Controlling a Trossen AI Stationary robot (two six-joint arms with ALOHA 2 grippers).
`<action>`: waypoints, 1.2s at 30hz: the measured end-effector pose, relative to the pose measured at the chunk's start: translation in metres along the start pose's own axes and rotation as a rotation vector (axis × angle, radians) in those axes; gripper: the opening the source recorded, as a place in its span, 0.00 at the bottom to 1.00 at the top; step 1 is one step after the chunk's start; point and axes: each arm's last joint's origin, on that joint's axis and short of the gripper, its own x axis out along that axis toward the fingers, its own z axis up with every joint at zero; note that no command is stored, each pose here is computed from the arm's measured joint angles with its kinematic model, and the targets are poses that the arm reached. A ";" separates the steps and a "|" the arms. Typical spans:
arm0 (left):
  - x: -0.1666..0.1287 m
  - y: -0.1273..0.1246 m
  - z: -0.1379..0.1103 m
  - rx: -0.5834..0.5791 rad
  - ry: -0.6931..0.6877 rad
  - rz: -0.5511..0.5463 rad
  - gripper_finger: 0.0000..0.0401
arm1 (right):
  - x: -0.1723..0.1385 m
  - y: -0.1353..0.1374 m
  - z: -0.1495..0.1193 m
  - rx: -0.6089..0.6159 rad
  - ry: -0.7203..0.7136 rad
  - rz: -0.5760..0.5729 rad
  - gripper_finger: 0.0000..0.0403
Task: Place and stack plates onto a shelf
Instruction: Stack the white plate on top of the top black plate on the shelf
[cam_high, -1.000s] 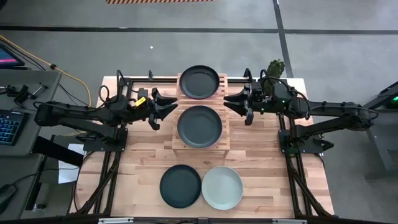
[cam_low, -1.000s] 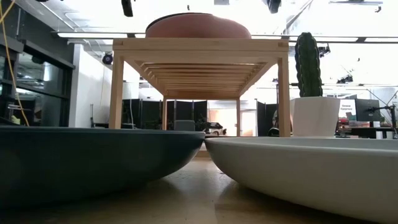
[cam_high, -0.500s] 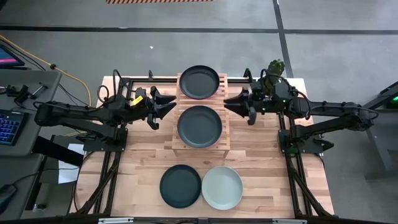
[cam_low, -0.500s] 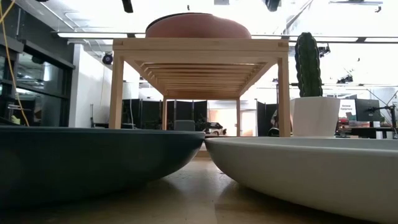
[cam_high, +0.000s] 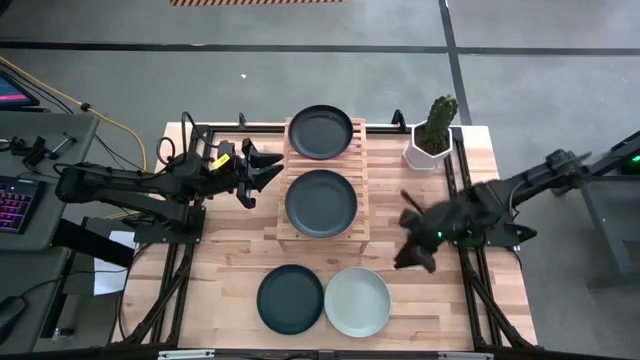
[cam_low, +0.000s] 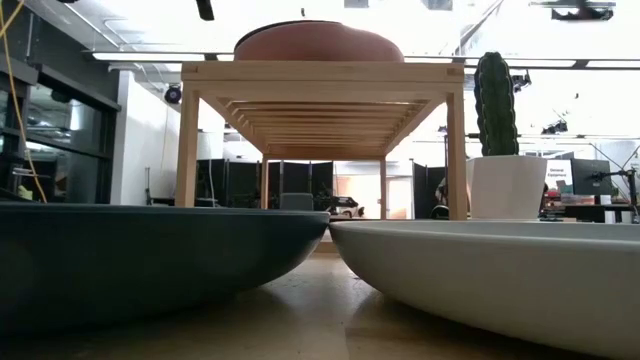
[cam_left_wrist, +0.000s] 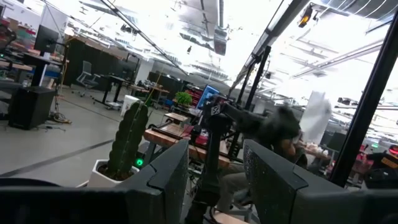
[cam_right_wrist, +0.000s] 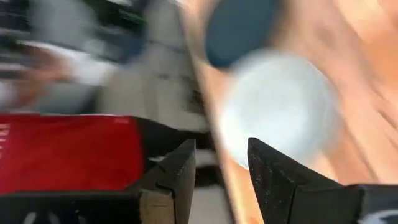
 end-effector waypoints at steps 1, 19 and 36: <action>0.000 0.000 0.000 0.000 0.000 0.000 0.35 | 0.004 -0.005 -0.010 0.035 0.018 -0.066 0.32; 0.000 0.000 0.000 0.000 0.000 0.000 0.35 | 0.080 -0.088 -0.084 0.627 -0.019 -0.081 0.32; 0.000 0.000 0.000 -0.001 0.001 0.001 0.35 | 0.136 -0.083 -0.081 0.651 0.034 -0.326 0.32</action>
